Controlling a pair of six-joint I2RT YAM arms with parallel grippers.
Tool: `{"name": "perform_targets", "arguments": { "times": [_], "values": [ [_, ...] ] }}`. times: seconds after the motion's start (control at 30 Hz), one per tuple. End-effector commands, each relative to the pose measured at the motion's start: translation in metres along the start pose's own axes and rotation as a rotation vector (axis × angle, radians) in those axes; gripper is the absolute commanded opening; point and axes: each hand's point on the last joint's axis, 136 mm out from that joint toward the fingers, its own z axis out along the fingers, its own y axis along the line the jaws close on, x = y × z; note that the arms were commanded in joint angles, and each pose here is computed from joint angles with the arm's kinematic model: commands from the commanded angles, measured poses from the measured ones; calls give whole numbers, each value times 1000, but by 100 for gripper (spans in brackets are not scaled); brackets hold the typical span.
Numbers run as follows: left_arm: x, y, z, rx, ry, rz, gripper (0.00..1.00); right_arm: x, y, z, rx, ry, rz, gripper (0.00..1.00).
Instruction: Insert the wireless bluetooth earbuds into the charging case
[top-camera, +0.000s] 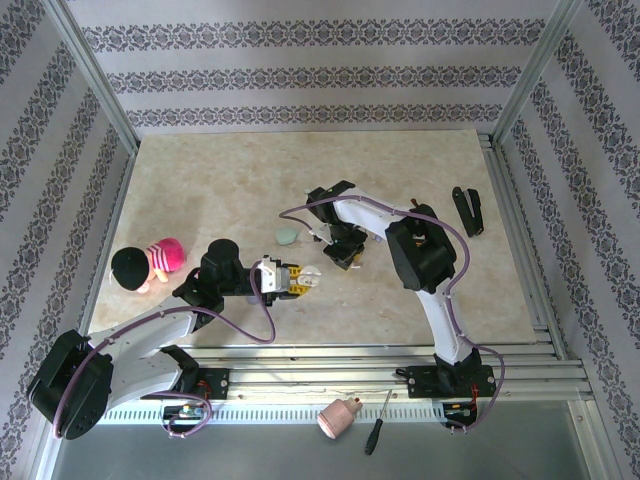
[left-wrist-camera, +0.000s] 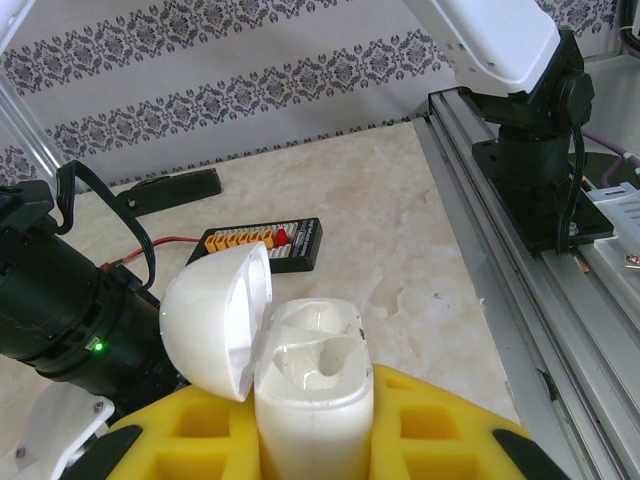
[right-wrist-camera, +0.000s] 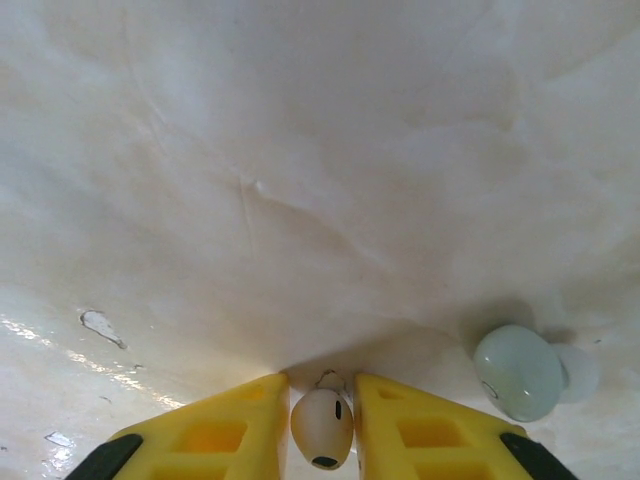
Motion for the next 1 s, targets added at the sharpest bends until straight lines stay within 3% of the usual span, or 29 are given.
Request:
{"name": "perform_targets", "arguments": {
  "times": [0.0,0.5,0.77,0.97],
  "values": [
    [-13,-4,0,23,-22,37,0,0,3,-10,-35,-36,35,24],
    [-21,5,3,3,-40,-1,0,1,9,-52,-235,-321,162,22],
    [-32,35,15,-136,-44,-91,0,-8,1,-80,-359,-532,260,22],
    [-21,47,41,-268,-86,-95,0,-7,-7,-113,-434,-719,321,22]
  ]
}}
